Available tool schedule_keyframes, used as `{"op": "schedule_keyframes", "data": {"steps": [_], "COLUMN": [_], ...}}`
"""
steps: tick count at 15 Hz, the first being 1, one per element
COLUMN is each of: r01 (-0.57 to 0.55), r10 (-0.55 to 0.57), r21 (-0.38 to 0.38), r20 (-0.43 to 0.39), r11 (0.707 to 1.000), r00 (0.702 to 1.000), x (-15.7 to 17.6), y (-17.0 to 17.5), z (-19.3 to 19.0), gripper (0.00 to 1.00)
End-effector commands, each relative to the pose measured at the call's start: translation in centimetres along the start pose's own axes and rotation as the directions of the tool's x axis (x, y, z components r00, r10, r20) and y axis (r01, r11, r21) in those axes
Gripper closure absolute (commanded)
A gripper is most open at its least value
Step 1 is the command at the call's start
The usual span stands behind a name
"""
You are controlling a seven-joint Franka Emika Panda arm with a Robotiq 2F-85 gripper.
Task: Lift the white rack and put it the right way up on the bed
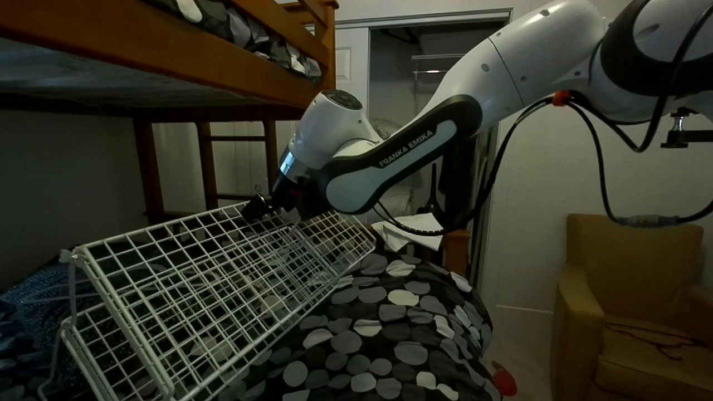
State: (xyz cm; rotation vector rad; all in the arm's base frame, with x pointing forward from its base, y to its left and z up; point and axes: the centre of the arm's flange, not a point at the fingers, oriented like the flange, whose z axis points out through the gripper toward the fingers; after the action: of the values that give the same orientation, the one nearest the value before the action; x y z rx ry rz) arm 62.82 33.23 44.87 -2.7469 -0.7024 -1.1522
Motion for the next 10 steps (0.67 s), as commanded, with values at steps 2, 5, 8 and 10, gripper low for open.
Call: {"op": "schedule_keyframes", "data": {"steps": [2,5,8,10], "r01": [0.003,-0.015,-0.008,0.012], "r10": [-0.001,0.018,0.015,-0.002], "r21": [0.048,0.064,0.082,0.094], "r20": [-0.042,-0.058,-0.082,-0.112], "r11": [0.999,0.998,0.997,0.995], "r00": [0.999,0.998,0.997,0.994], "x": [0.2,1.0,1.6,2.0], "y": [-1.2,-1.2,-1.5,-1.6], "z": [4.3,4.5,4.3,4.3], "gripper": [0.0,0.0,0.0,0.0]}}
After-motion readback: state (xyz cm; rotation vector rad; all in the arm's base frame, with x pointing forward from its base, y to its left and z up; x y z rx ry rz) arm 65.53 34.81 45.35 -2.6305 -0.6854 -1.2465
